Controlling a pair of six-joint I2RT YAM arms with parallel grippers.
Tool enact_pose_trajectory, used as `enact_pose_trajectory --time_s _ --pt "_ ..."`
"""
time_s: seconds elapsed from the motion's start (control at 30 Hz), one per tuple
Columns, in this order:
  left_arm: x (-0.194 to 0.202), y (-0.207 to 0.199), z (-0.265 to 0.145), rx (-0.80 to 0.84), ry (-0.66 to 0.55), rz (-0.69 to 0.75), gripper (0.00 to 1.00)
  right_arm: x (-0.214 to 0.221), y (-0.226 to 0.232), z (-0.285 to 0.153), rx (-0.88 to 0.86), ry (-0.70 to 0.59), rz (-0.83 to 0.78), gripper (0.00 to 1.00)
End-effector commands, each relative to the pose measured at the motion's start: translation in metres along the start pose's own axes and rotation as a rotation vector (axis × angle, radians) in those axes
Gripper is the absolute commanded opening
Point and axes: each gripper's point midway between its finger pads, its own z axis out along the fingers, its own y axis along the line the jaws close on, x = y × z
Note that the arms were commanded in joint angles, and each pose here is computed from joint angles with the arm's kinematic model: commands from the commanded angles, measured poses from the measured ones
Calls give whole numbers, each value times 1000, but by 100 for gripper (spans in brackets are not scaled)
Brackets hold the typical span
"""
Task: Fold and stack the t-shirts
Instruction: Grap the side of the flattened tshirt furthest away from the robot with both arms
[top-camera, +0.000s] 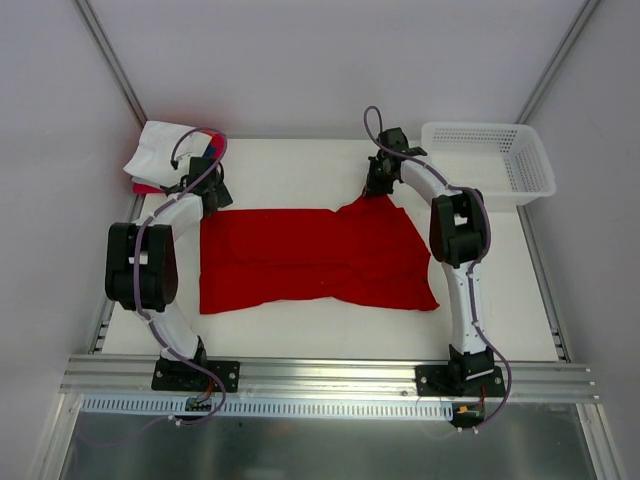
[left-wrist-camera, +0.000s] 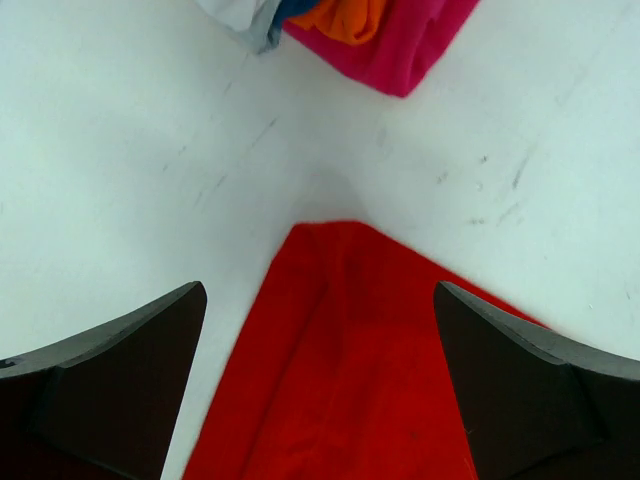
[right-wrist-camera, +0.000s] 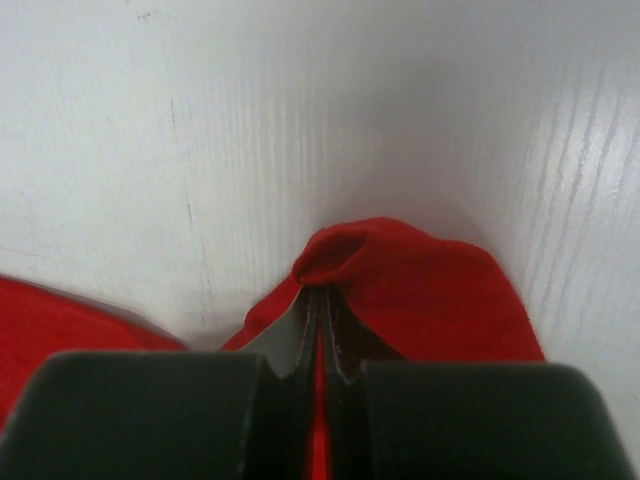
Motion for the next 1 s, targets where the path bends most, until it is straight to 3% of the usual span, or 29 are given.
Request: enact_pose_trajectory --time_s 0.0,0.23,0.5,0.67,0.97 --pt "-23 0 10 -5 -24 40 99 1 -4 -21 6 0 -10 1" --pt "-43 21 19 -36 -28 23 99 4 -4 -34 0 -13 -1 1" --pt "-17 43 33 -150 95 104 97 1 -7 -49 10 -35 -3 1" --pt "1 15 37 10 195 117 97 2 -7 -54 12 -37 -2 1" --pt "4 1 36 136 246 55 96 11 -16 -56 42 -26 -12 0"
